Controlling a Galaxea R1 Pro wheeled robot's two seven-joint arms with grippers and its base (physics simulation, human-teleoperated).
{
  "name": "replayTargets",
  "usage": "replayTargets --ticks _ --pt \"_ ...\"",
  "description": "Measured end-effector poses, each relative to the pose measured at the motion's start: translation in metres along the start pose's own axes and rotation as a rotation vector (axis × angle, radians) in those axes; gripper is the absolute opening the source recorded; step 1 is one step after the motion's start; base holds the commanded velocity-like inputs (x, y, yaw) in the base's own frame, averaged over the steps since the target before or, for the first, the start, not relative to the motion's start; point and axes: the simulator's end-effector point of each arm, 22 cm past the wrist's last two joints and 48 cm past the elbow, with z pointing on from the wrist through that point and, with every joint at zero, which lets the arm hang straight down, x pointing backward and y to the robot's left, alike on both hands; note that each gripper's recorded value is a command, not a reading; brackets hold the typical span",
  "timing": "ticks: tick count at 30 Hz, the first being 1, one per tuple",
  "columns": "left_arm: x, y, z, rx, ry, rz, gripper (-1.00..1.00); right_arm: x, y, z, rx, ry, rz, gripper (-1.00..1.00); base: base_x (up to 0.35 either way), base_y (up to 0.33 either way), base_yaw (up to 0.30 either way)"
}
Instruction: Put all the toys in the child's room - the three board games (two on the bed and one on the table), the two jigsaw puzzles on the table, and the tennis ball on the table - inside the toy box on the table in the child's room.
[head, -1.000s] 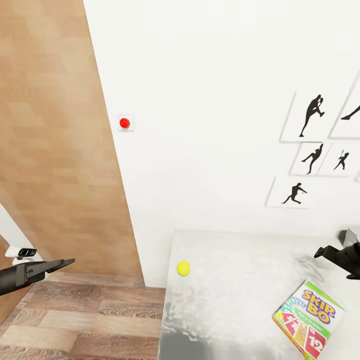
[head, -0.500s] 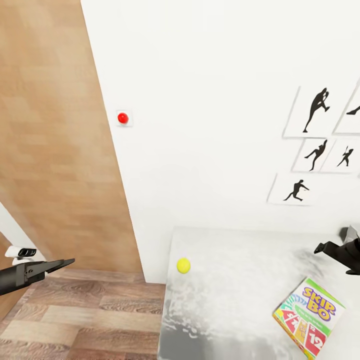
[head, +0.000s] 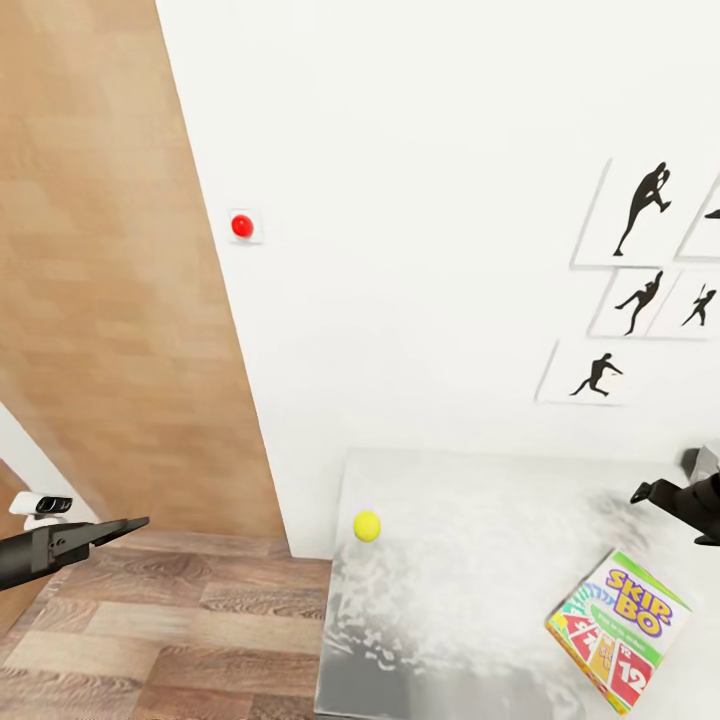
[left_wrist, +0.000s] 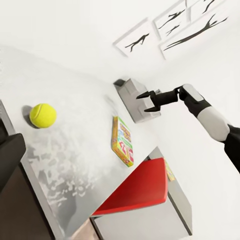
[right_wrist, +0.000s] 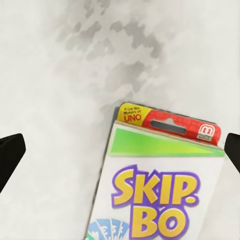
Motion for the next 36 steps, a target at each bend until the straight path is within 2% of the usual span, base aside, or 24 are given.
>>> replayTargets --ticks 22,36 --pt "0.007 0.015 0.003 -0.011 0.011 -0.032 1.00 -0.011 0.003 0.006 0.016 -0.007 -0.002 1.00 0.000 0.000 0.000" --pt "0.011 0.024 0.004 -0.019 0.018 -0.053 1.00 -0.022 -0.008 0.007 0.040 -0.017 0.006 1.00 0.000 0.000 0.000"
